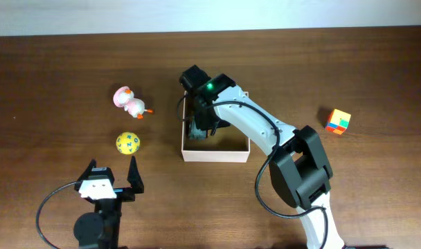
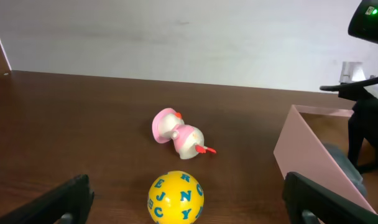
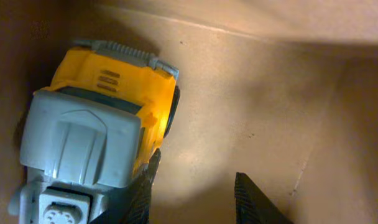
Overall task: Pack container
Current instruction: 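Lower the truck into the box and open the right gripper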
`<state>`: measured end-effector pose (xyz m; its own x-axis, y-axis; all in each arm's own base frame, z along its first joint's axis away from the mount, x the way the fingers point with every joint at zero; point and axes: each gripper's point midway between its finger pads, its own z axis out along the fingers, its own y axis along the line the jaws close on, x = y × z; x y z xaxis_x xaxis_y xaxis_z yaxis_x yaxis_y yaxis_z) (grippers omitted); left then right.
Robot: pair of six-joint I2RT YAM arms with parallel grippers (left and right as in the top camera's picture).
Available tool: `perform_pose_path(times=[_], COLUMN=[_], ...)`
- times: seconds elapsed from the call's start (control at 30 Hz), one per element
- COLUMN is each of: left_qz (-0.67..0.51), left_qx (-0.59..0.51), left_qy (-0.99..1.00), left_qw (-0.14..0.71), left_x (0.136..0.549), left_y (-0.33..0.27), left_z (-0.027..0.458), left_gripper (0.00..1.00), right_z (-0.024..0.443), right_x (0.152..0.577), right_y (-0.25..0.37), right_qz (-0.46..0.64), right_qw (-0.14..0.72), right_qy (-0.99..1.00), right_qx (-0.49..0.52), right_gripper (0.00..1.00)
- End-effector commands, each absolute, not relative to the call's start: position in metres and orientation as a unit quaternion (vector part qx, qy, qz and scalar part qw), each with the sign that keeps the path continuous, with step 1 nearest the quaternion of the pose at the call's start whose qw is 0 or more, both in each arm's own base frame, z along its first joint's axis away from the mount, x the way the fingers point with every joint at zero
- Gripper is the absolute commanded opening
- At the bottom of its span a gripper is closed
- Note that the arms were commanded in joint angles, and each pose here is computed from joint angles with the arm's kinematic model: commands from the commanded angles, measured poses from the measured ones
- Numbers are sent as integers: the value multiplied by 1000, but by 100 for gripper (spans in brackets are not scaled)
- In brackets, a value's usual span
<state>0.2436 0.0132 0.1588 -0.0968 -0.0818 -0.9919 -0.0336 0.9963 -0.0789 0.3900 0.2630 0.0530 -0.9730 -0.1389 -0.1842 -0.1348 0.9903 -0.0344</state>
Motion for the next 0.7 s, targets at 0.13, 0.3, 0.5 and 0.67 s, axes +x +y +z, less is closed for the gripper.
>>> perform_pose_path(times=[0.13, 0.3, 0.5, 0.67], left_qz=[-11, -11, -11, -11], left_qx=[-32, -32, -32, -32], left_qy=[739, 739, 739, 739], left_qw=[673, 673, 673, 673], left_x=[244, 244, 244, 244], left_y=[13, 13, 13, 13], left_z=[158, 158, 158, 158], left_gripper=[99, 99, 99, 99], right_z=[63, 65, 66, 81], right_x=[397, 403, 408, 421], right_y=[268, 272, 264, 259], right_qz=[5, 9, -6, 0], right_qw=[116, 127, 137, 150], right_qy=[990, 988, 987, 986], right_qx=[-75, -86, -80, -76], right_gripper=[39, 39, 39, 39])
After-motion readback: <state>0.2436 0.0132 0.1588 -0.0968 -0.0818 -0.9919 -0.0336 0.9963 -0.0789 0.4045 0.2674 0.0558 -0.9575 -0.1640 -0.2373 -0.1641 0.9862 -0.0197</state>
